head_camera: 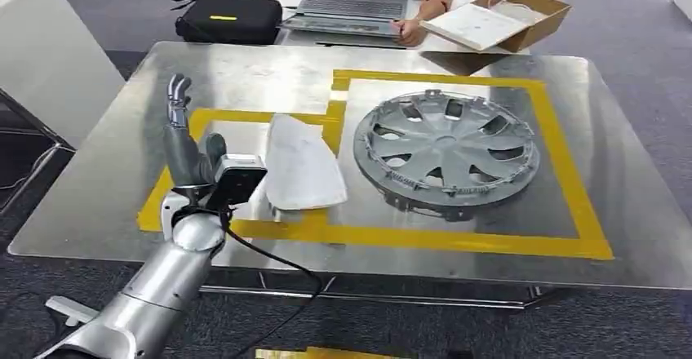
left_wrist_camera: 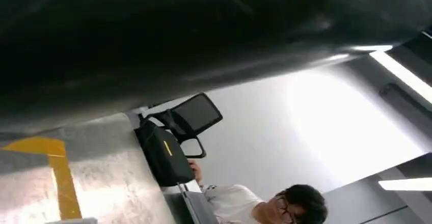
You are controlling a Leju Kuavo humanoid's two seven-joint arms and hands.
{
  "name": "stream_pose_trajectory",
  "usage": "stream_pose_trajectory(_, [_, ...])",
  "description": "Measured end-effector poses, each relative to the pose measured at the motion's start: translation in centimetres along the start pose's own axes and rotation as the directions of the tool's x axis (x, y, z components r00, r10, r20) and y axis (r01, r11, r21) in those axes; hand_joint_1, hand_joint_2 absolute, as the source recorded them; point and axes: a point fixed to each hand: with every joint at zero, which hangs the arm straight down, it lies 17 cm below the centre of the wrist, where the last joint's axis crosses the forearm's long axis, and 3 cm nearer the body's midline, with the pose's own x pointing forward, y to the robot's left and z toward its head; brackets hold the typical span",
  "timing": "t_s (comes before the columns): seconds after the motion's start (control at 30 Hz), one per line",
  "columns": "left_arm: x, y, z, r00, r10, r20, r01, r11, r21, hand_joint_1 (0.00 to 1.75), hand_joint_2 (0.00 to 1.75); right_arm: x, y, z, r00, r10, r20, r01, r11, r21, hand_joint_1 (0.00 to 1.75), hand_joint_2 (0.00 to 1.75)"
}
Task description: Take the parts from the cabinet and place them on the table.
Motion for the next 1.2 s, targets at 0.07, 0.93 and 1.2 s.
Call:
stream_pose_trajectory(0.07, [0.2,-0.1,-0.1,1.000,0.003,0.004,-0.003,1.000,0.000,0.00,0.00,0.3,-0.1,-0.1,1.000,0.000,0.005,0.000,1.000,-0.001,0.00,0.00])
stream_pose_trajectory(0.93, [0.7,-1.2,0.1,1.000,0.011,0.009,-0.010,1.000,-0.020,0.00,0.00,-0.2,0.3,0.1,1.000,0.001,-0.003,-0.001,1.000,0.006,0.00,0.00])
stream_pose_trajectory(1.2, [0.4,-1.5,0.4,1.000,0.008,-0.002,-0.008,1.000,-0.029,0.00,0.00,-0.1,0.4,0.1,1.000,0.003,-0.002,-0.003,1.000,0.008,0.00,0.00])
